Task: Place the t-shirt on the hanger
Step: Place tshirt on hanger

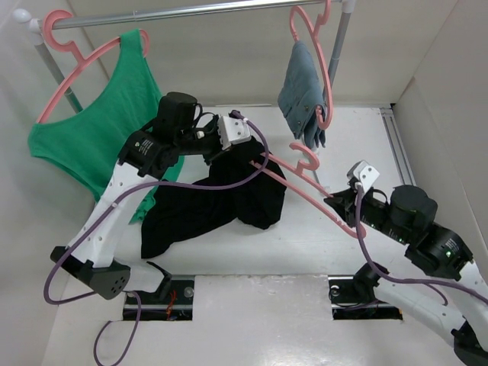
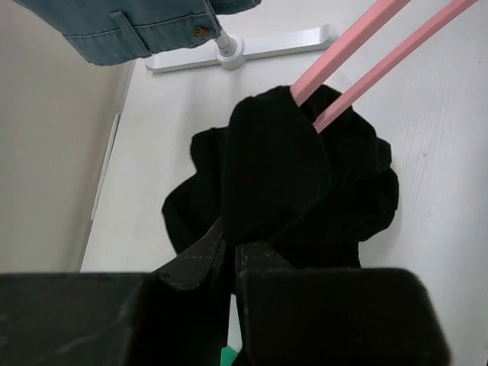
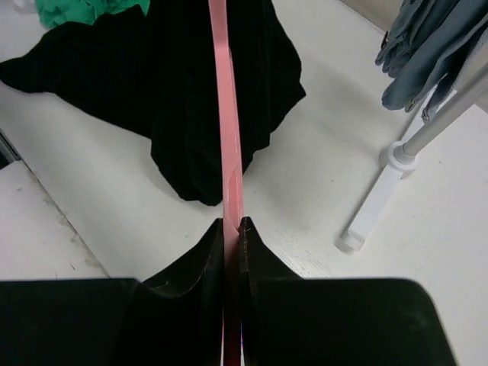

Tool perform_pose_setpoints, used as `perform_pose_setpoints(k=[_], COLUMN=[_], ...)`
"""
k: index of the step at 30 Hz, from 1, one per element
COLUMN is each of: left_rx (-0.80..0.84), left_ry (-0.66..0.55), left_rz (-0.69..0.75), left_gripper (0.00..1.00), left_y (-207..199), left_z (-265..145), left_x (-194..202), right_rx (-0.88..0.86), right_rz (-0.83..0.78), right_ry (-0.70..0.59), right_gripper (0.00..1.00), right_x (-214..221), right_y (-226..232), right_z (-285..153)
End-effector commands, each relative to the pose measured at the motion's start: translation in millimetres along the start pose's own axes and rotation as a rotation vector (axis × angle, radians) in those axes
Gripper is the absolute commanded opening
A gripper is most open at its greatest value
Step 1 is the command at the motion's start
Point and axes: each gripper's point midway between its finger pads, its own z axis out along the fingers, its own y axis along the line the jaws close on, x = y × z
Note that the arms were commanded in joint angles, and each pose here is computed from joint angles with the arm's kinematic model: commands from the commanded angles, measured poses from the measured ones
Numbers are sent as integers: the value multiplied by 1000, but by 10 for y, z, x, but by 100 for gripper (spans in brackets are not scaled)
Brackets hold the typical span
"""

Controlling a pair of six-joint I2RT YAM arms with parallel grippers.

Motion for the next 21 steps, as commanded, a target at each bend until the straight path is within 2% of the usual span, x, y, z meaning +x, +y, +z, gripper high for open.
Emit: perform_pose_setpoints(k=[1,3,9,14,16,21], left_rx=[-22,53,118,207,220,188], left_ry=[-83,-120,-192,-249,-230,-67], left_rz=[23,34,52,111,99,154], left_gripper=[0,0,0,0,0,0], left_y=[8,-159,-270,-595,-630,-675], left_z=[-86,-22,4,-74,-79,67], left_x=[-223,-332,-607,-970,-922,-324], right_rx=[20,-51,-174,-171,-162,-157], right_rz=[-13,-18,-105,-152,-151,-155], right_ry=[-107,-130,-222,-270,-271,-294], right_gripper=[0,0,0,0,0,0], right_x=[-293,-332,-569,-642,-620,-622], right_y=[-47,72,244,228,212,215], right_z=[-2,109,426,581,635,563])
